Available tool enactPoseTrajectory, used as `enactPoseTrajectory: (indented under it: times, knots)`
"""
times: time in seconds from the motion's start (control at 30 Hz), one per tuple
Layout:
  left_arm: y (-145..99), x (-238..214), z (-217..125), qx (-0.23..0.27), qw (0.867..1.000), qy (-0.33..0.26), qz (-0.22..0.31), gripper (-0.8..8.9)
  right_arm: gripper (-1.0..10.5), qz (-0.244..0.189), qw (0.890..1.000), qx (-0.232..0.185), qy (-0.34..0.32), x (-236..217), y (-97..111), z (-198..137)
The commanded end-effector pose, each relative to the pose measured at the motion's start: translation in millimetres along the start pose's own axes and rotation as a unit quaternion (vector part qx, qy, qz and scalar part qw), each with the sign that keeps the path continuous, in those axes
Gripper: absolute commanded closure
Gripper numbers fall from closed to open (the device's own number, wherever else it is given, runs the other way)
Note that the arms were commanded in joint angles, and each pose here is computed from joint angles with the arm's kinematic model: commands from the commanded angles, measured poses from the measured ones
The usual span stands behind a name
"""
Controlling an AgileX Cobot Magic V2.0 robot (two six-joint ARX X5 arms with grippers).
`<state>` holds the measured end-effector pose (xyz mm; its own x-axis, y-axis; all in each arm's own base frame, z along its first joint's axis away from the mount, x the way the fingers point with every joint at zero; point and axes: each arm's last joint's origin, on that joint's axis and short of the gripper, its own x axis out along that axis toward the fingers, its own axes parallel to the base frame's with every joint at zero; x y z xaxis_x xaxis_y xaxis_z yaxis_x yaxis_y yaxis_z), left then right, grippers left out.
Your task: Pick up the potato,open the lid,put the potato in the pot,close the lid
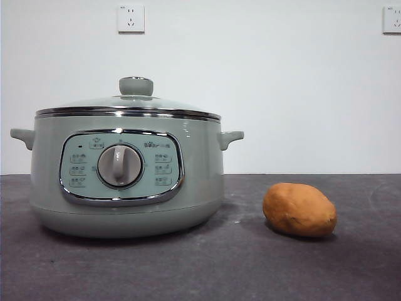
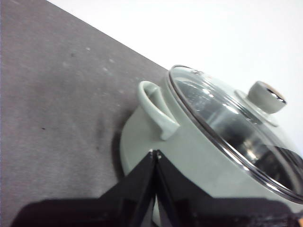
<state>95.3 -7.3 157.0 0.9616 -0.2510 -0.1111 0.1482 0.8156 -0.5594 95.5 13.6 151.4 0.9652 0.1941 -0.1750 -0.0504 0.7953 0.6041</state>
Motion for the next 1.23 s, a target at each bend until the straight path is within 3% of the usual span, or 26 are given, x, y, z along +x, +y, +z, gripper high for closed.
enactPoseTrajectory:
  times: [0.03,0.17,0.47,0.67,0.9,1.07,1.1,1.17,1.23]
  knots:
    - [-1,0,-1,-0.002,1.000,0.004,-0.022,8.19,9.5,0.012,1.000,0.004,0.007,-2,4,3]
    - [-9,-3,7,0.003,0.999,0.012,-0.046,8.20,9.6,0.011,1.000,-0.003,0.021,-6,12,13]
    - [-39,-20,44,0.077,0.995,0.007,-0.064,8.20,9.6,0.021,0.992,-0.098,0.078,-13,43,49]
    - [-57,-22,69,0.122,0.988,0.062,-0.068,8.20,9.5,0.044,0.978,-0.164,0.120,-7,67,79]
    - [-74,-12,102,0.187,0.971,0.139,-0.044,8.18,9.5,0.089,0.957,-0.187,0.201,11,89,104]
    - [-85,2,122,0.187,0.966,0.167,-0.069,7.84,9.3,0.112,0.938,-0.199,0.260,26,97,112]
    - [-87,6,126,0.184,0.965,0.172,-0.075,7.01,8.8,0.115,0.935,-0.200,0.269,31,97,113]
    - [-89,13,132,0.180,0.964,0.181,-0.081,5.14,6.6,0.110,0.934,-0.197,0.278,38,97,114]
    - [-88,21,134,0.174,0.964,0.186,-0.079,4.68,4.9,0.104,0.932,-0.192,0.291,45,95,111]
